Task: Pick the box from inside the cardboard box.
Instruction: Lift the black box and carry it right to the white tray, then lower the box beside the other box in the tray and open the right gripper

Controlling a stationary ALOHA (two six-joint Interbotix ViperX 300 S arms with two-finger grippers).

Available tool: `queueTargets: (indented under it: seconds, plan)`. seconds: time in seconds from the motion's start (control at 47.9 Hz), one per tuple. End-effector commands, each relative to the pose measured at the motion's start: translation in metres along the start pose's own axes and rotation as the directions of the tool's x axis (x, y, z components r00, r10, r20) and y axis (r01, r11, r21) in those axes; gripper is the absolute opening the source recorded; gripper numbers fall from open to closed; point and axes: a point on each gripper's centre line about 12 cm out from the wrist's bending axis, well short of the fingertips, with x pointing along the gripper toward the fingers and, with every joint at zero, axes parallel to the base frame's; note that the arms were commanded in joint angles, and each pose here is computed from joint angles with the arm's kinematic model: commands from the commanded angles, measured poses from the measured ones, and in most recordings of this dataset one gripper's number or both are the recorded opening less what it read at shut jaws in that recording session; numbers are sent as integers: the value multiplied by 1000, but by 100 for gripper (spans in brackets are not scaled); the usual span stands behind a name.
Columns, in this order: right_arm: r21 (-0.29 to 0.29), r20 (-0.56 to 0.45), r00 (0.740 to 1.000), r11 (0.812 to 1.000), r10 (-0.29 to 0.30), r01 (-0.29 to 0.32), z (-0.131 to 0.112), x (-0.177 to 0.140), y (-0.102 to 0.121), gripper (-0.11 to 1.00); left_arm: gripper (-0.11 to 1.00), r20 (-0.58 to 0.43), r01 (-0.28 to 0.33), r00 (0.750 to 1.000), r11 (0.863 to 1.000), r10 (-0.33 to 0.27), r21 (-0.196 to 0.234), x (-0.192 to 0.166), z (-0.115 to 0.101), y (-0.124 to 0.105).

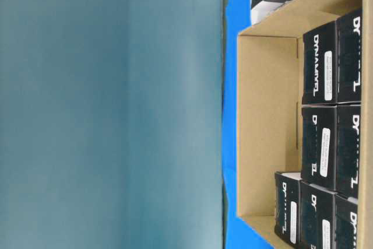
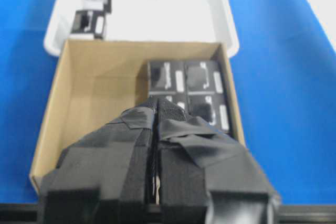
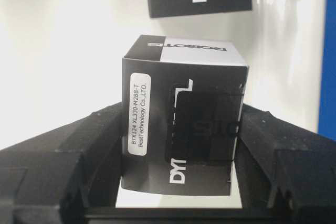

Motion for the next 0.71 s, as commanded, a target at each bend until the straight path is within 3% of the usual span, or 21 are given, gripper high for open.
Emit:
queueTargets:
  seconds: [0.0,0.689]
  plan:
    - [-10,-2,1000,1000,-8,8,4,8,-2,62,-6,44,2,999,1000,-2,-3,0,13,0]
    - [-24,-24,999,999,-24,23,6,31,-7,62,-6,38,7,999,1000,-7,-2,1,12,-2]
